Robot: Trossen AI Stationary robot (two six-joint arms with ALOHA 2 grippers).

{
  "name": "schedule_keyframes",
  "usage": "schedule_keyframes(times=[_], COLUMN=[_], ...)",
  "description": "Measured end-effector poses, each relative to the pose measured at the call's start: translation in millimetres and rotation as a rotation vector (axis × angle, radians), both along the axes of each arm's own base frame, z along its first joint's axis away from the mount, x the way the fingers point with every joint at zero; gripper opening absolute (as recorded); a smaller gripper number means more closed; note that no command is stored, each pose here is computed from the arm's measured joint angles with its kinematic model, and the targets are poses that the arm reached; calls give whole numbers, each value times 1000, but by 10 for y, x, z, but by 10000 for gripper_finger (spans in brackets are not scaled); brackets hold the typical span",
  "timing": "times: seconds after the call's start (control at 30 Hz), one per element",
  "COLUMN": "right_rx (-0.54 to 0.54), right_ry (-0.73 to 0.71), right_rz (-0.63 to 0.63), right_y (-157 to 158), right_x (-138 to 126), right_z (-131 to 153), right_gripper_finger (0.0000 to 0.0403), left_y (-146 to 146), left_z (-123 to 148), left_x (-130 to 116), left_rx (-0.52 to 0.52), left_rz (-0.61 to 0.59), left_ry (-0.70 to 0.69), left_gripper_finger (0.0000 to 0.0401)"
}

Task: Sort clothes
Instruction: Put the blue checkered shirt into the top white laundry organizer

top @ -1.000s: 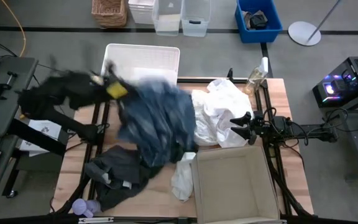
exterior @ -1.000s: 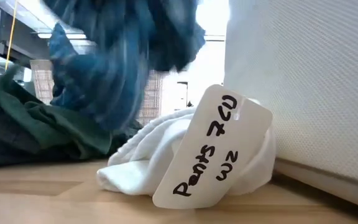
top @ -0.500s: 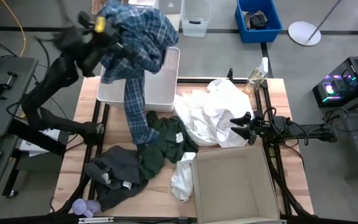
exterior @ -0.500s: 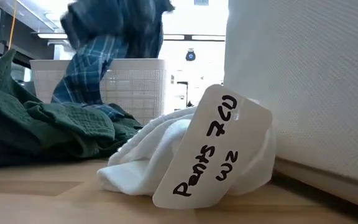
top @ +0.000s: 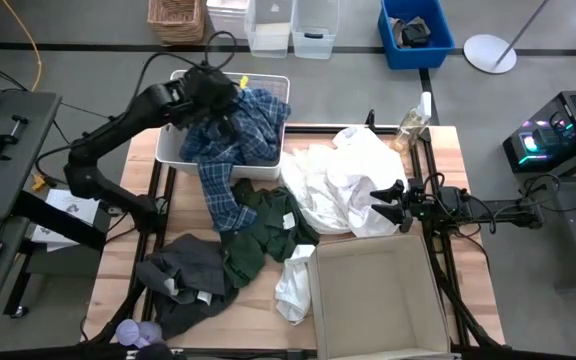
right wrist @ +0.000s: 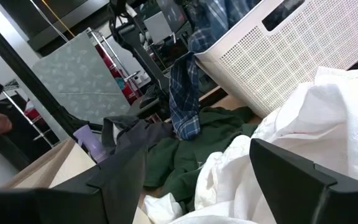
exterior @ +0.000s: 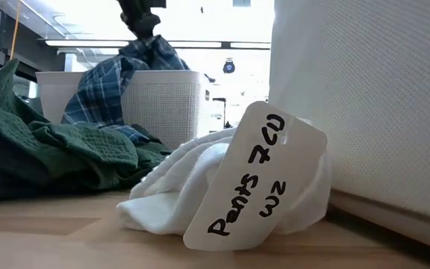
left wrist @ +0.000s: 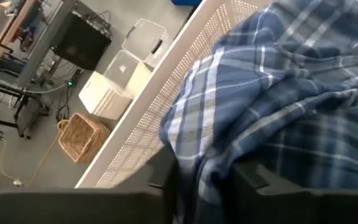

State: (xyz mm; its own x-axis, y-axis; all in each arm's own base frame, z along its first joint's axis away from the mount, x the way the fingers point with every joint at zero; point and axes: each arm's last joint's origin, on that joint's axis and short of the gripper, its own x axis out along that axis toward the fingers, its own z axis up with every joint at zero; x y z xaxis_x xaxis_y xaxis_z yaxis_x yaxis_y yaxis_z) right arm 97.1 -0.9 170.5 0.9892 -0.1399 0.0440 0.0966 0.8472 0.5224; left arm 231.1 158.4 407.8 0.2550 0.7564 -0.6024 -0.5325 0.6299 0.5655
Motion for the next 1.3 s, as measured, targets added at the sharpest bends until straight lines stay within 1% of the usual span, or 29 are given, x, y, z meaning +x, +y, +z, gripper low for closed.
schedule_keyframes(times=[0.13,0.23,0.3,0.4,0.47,0.5,0.57,0.63,0.7,0.77,0.8,0.87,0.93,1.0,1.03,1.17,1.3], right_rx=[0,0,0,0,0,0,0,0,0,0,0,0,0,0,0,0,0], right_ry=[0,0,0,0,0,0,0,0,0,0,0,0,0,0,0,0,0], right_rz=[0,0,0,0,0,0,0,0,0,0,0,0,0,0,0,0,0], right_y=[0,0,0,0,0,0,0,0,0,0,0,0,0,0,0,0,0], right_x=[0,0,0,0,0,0,0,0,0,0,0,0,0,0,0,0,0], right_z=[0,0,0,-1,-1,1,0,0,0,-1,-1,-1,0,1,0,0,0], right_gripper_finger=[279,279,279,279,279,279,279,279,279,279,279,279,279,279,279,279,279], left_y=[30,-12,-39,-49,-66,-91,-182,-323,-527,-787,-936,-1204,-1420,-1591,-1657,-1807,-1774], left_z=[-45,-2,104,293,393,436,512,531,502,444,417,365,303,186,104,-356,-813], left_x=[33,27,9,-59,-131,-163,-215,-236,-226,-238,-254,-304,-405,-535,-599,-783,-848], left_rx=[17,40,24,-66,-169,-241,-425,-623,-770,-856,-871,-827,-749,-719,-723,-787,-771], left_rz=[34,39,34,28,33,20,-46,-132,-194,-201,-193,-154,-83,-5,40,209,394], left_ry=[38,55,-5,-173,-276,-324,-425,-481,-461,-366,-310,-238,-245,-283,-312,-442,-535], left_gripper_finger=[186,239,266,289,293,293,292,291,289,288,287,287,287,287,287,287,287])
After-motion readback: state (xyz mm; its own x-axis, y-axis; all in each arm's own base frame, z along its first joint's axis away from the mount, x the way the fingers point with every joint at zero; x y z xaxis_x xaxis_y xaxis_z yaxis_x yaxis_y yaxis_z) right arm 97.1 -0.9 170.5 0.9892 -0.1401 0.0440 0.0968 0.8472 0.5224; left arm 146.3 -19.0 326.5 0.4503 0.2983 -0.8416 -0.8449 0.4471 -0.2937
